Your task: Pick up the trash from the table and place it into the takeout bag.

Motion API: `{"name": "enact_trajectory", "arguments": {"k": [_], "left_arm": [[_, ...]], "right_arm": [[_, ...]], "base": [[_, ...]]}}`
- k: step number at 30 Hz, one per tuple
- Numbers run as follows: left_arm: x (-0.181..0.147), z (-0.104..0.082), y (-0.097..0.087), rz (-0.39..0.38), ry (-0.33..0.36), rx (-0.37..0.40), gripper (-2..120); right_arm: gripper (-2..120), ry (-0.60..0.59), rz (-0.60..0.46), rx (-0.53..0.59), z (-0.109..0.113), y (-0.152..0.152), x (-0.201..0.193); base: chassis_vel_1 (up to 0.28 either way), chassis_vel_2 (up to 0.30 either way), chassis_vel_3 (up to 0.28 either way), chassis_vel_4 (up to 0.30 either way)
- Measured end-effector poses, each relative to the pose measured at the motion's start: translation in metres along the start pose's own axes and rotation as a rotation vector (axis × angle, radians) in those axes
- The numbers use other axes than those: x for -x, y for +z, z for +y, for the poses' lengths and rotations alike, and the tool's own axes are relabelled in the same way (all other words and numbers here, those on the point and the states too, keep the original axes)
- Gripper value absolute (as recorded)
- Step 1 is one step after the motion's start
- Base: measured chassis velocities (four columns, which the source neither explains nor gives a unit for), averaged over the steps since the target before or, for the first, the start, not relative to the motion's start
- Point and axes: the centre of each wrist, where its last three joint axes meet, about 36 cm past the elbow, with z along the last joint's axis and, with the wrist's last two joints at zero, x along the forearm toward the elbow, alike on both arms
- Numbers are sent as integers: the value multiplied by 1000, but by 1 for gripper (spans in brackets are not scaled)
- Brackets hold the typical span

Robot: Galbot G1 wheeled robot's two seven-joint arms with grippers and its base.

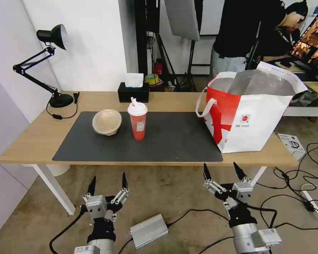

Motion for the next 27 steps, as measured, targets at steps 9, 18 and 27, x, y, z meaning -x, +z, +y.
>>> {"name": "enact_trajectory", "arguments": {"k": [9, 18, 27], "left_arm": [[0, 0, 0, -1, 0, 1, 100], [0, 1, 0, -3, -2, 2, 100], [0, 1, 0, -3, -2, 1, 100]], "right_arm": [[100, 10, 22, 0, 2, 2, -3], [100, 18, 39, 3, 4, 6, -4], [100, 13, 21, -17, 3, 12, -3]], "base": [[0, 0, 0, 0], [0, 0, 0, 0], [0, 0, 0, 0]]}}
